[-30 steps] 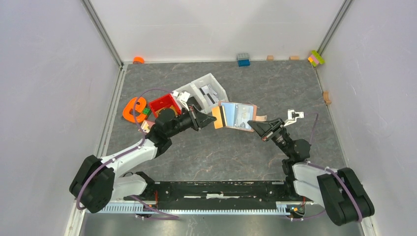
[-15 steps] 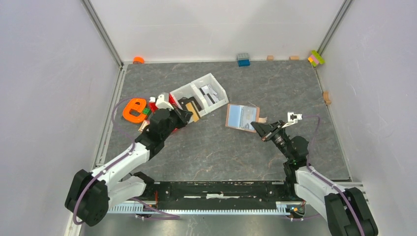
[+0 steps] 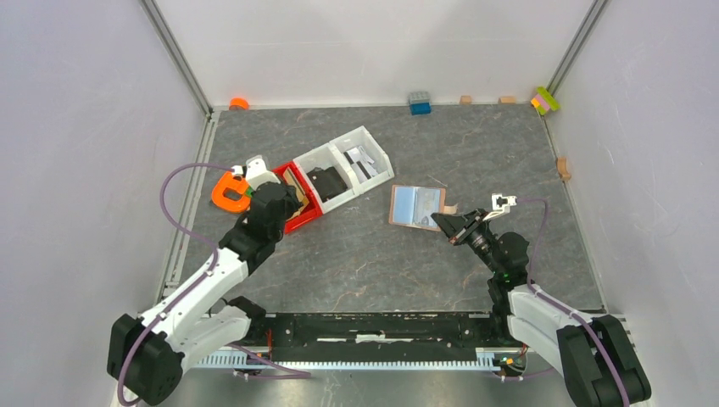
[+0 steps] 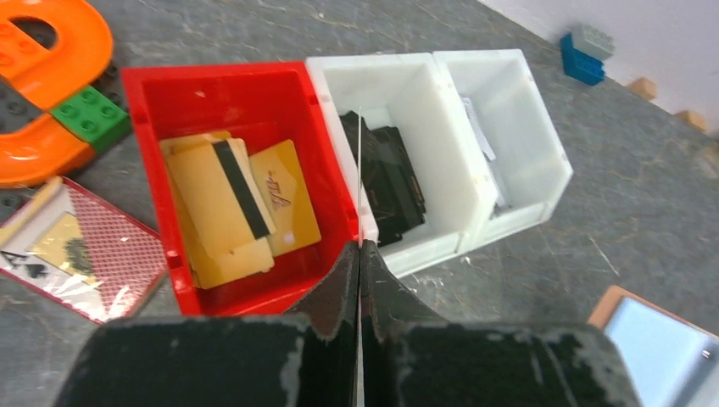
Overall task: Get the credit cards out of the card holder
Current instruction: Place the credit card in the storage box.
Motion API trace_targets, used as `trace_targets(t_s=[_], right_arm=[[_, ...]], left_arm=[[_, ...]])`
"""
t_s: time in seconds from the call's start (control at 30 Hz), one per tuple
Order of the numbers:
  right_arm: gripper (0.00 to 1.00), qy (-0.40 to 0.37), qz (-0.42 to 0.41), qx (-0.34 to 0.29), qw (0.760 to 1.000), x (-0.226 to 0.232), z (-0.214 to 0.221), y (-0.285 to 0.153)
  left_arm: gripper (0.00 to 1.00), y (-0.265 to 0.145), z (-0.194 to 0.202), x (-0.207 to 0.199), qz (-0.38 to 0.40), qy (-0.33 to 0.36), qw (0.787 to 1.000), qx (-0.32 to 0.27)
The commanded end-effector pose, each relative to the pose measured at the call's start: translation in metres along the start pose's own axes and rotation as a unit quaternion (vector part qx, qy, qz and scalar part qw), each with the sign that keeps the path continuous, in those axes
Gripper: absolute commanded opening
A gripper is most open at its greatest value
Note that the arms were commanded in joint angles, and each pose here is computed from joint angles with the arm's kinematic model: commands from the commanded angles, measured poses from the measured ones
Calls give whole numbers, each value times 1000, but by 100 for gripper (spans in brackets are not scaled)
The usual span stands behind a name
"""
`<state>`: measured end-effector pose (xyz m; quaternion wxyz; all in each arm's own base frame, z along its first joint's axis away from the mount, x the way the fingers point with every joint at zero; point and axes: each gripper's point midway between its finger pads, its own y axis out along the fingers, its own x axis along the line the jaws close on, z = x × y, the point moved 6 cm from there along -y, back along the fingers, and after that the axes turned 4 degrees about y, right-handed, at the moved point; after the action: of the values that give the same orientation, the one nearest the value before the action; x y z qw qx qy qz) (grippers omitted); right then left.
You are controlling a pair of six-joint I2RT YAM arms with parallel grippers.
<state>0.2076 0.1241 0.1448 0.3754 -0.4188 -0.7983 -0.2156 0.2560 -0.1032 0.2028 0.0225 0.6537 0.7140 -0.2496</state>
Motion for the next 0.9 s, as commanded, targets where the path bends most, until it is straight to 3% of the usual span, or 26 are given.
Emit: trace_targets(t_s=[0.0, 0.27, 0.77, 0.87], right_arm=[[0, -23, -32, -25, 999, 16, -16, 7], [0, -24, -30, -25, 999, 15, -17, 7], [0, -15, -38, -15, 999, 16, -14, 9], [0, -14, -38, -13, 999, 15, -13, 9]], left_arm=[[2, 7, -14, 10, -53, 56, 997, -14], [2, 30, -4, 18, -68, 70, 995, 13], [2, 80, 12, 40, -64, 20, 993, 93], [13, 82, 11, 47, -78, 9, 993, 92]])
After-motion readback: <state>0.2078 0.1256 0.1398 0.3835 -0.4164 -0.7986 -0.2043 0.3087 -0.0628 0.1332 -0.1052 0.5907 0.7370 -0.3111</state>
